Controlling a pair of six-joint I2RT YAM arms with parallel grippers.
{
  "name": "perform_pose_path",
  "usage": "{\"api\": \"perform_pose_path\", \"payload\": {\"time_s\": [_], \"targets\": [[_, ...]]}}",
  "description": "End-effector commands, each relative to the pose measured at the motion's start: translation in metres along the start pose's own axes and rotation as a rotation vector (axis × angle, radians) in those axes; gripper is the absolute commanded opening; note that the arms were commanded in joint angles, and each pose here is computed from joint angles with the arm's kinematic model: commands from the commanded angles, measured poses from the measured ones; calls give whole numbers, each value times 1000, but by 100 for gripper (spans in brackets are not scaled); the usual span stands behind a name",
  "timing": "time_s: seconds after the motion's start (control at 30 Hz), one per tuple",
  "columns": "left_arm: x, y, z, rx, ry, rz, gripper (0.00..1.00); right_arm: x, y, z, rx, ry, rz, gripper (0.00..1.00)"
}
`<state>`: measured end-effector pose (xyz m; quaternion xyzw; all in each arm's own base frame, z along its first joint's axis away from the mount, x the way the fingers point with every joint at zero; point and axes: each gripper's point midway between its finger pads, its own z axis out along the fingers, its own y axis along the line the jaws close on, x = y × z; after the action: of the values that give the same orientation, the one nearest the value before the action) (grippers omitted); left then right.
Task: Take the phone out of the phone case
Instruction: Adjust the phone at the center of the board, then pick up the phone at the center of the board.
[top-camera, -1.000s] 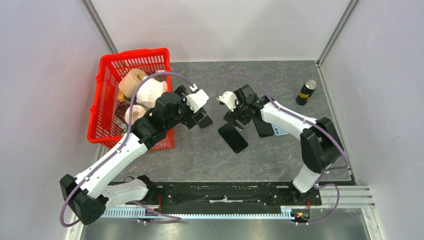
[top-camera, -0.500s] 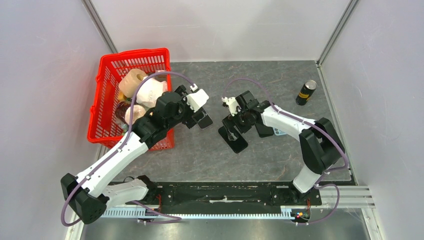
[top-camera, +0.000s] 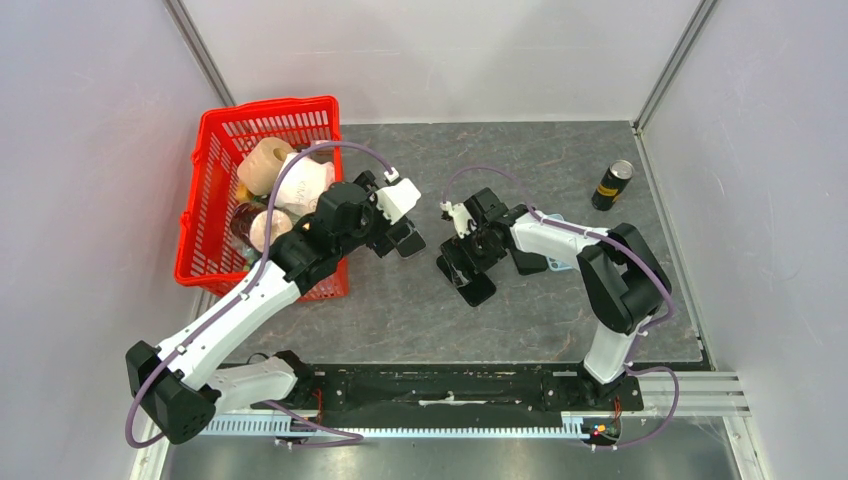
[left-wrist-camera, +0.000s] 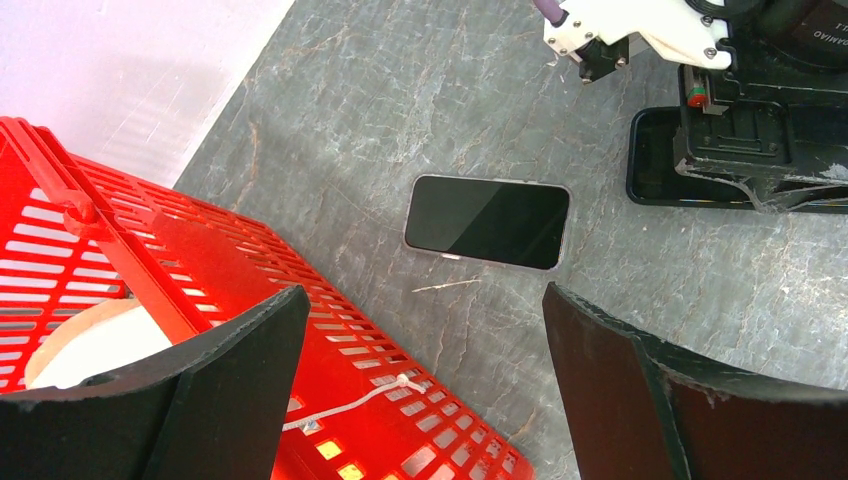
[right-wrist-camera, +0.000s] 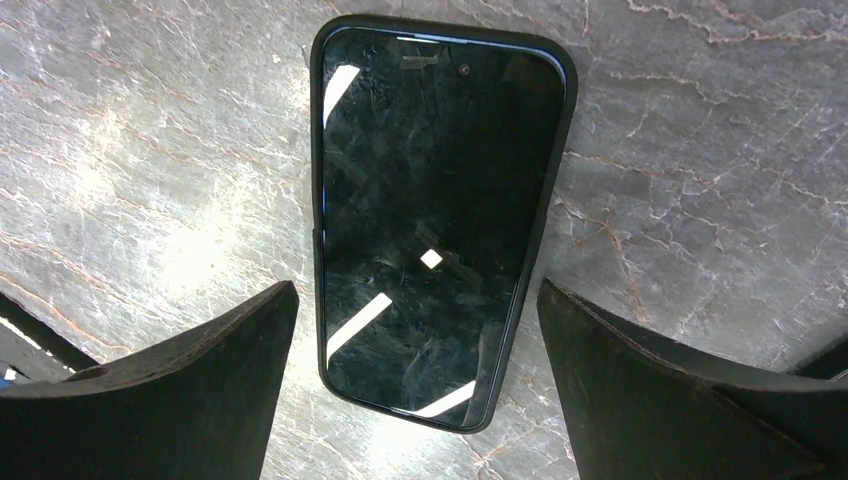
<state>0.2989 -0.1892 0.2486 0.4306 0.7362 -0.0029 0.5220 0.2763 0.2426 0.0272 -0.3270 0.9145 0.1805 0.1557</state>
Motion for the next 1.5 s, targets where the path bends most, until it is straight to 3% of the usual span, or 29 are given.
{"api": "perform_pose_path", "payload": {"time_s": [0.0,0.6,1.23,1.37,1.47], "targets": [[-9,6,0,-25,-42,-27,94,-13,4,2,-21,-39,-4,97],[-7,7,-1,-28,-41,-36,94,1,-2,24,131,22,-6,97],[-5,14,-5,-45,-34,-59,94,23,0,40,177,84,-14,97],[-4,16,-7,-51,-33,-65,94,24,1,39,170,88,-16,90],[-3,16,-7,-51,-31,-66,94,23,0,37,177,88,-21,78]]}}
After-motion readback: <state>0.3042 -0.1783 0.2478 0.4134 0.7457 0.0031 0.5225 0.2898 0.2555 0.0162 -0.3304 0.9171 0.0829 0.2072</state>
